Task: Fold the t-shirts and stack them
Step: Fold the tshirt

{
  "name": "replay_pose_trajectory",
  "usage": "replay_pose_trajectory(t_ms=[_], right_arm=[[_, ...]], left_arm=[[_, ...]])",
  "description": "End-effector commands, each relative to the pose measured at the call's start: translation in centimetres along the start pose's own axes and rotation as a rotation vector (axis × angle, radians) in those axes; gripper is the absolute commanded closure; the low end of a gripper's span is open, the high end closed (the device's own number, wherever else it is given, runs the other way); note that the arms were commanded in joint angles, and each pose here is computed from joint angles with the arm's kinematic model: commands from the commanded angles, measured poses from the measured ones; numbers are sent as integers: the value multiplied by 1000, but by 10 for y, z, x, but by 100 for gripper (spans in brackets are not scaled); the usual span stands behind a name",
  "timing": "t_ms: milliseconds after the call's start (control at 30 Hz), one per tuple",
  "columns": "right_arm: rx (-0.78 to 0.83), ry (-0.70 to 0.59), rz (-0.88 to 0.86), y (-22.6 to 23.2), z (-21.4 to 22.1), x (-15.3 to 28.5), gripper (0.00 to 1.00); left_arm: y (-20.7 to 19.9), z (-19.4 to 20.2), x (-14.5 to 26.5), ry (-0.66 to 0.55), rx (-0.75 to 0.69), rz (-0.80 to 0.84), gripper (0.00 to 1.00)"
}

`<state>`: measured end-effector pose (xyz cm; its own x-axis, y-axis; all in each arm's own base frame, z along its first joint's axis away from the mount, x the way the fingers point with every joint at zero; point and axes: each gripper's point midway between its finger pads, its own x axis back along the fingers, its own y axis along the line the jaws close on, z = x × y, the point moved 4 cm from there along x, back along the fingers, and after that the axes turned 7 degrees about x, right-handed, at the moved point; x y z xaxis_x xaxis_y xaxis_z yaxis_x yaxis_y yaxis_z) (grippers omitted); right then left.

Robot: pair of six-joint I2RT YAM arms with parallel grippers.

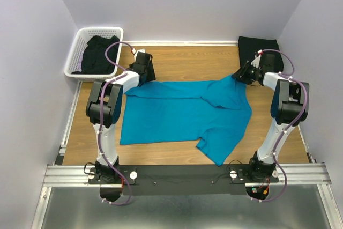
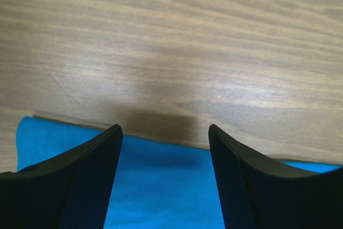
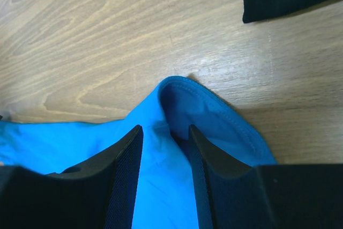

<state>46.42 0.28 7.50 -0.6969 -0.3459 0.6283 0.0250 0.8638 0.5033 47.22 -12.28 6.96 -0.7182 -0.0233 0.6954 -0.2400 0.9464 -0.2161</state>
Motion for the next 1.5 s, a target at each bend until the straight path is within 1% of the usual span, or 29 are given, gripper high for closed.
replay_pose_trajectory(t_ms=[0, 167, 267, 300, 367, 400, 467, 700, 867, 900, 1000, 1267, 1467], right_arm=[[17, 28, -42, 2, 5, -6, 52], [11, 54, -66, 2, 13, -10, 53], [10, 51, -72, 4, 13, -6, 67], [14, 40, -75, 8, 10, -2, 77], [8, 34, -71, 9, 9, 2, 87], [7, 26, -69, 12, 8, 7, 94], [-5, 22, -66, 15, 10, 13, 99], [-101, -6, 33, 17, 28, 46, 100], [-117, -29, 117, 13, 34, 64, 100], [-124, -30, 161, 7, 37, 66, 99], [-144, -30, 214, 0, 47, 71, 100], [-228, 1, 297, -13, 79, 78, 100], [-219, 35, 293, -15, 96, 81, 99]], left_arm=[[-3, 6, -2, 42, -18, 12, 26], [3, 14, -6, 71, -14, -13, 26], [5, 17, -6, 83, -6, -22, 26], [6, 19, -5, 93, -6, -26, 27], [7, 21, -5, 101, 0, -31, 27], [8, 21, -5, 104, 1, -35, 26], [9, 24, -5, 114, 2, -39, 26], [12, 25, -4, 130, 18, -52, 26], [13, 27, -4, 140, 19, -53, 26], [13, 27, -4, 140, 19, -54, 26], [15, 28, -4, 143, 20, -56, 26], [16, 30, -3, 154, 16, -60, 26], [18, 33, -1, 161, 19, -66, 26]])
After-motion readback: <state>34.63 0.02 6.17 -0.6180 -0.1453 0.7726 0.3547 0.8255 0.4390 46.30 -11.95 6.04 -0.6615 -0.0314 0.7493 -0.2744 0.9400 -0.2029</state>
